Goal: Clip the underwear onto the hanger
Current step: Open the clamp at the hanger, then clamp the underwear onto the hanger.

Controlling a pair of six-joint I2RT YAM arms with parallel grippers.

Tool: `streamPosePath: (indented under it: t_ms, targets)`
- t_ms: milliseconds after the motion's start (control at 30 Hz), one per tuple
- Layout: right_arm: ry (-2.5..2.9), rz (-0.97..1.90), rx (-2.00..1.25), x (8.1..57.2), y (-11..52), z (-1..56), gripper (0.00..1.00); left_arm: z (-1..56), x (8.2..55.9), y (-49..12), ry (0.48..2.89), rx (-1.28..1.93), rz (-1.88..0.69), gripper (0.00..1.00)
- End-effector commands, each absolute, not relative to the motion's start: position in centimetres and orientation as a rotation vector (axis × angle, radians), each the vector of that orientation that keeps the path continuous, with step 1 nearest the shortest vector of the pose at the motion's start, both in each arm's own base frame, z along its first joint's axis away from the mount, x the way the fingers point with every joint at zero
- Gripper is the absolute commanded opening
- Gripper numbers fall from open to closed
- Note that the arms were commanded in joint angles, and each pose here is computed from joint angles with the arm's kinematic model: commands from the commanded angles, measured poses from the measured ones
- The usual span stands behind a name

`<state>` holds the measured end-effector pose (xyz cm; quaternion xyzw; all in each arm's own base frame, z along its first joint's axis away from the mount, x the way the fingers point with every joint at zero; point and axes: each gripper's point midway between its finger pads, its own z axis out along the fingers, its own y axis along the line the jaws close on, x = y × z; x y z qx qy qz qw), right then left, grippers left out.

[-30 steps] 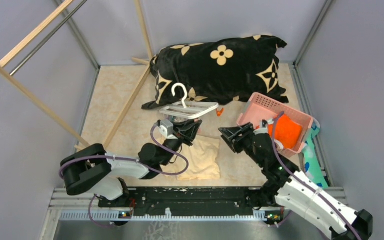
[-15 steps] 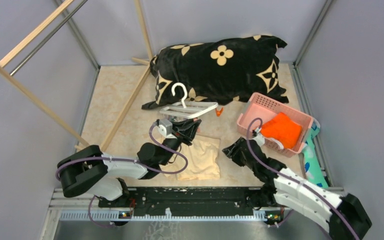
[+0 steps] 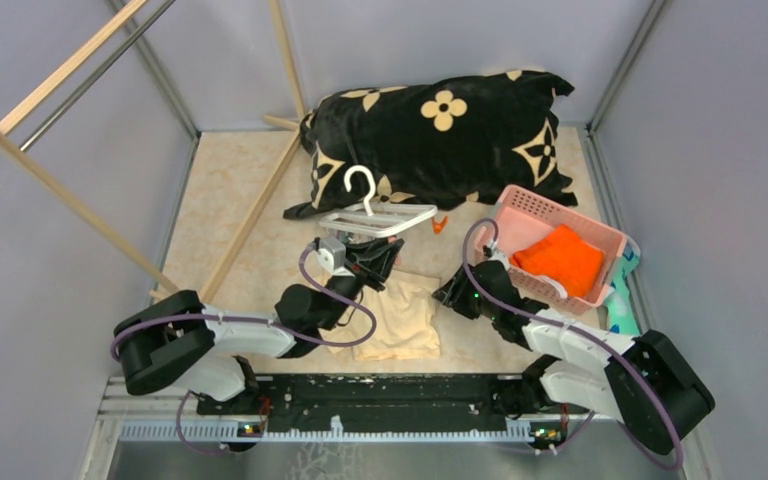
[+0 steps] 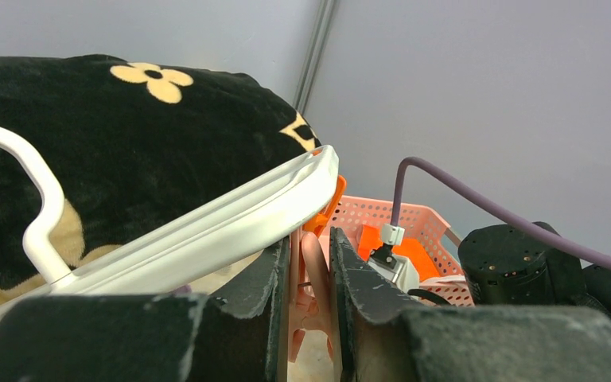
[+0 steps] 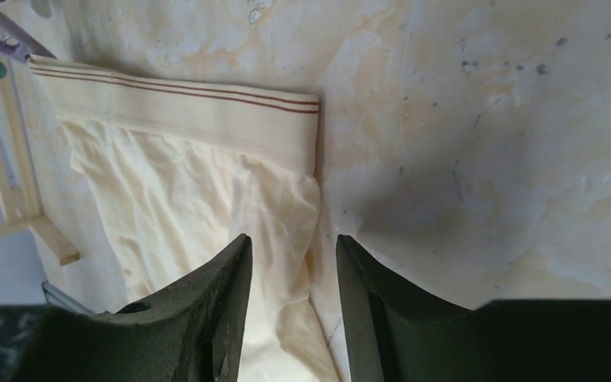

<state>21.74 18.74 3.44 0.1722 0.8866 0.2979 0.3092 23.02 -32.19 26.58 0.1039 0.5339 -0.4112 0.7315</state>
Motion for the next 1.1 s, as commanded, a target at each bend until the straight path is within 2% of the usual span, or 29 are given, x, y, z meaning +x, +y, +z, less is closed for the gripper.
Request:
streamPosePath:
  t_ms: [0, 267, 1067]
  targets:
    - [2.283, 0.947, 0.52, 22.3, 20.5, 5.9, 0.43, 30.6, 22.7, -31.7, 1.061, 0.18, -0.955, 0.0]
    - [2.288, 0.864, 0.617, 22.7, 19.3, 4.8, 0.4, 30.6, 22.7, -31.7, 1.062, 0.177, -0.96, 0.0]
    - [2.391, 0.707, 0.565, 23.3, 18.9, 0.0, 0.38, 30.6, 22.6, -31.6, 1.06, 0.173, -0.966, 0.0]
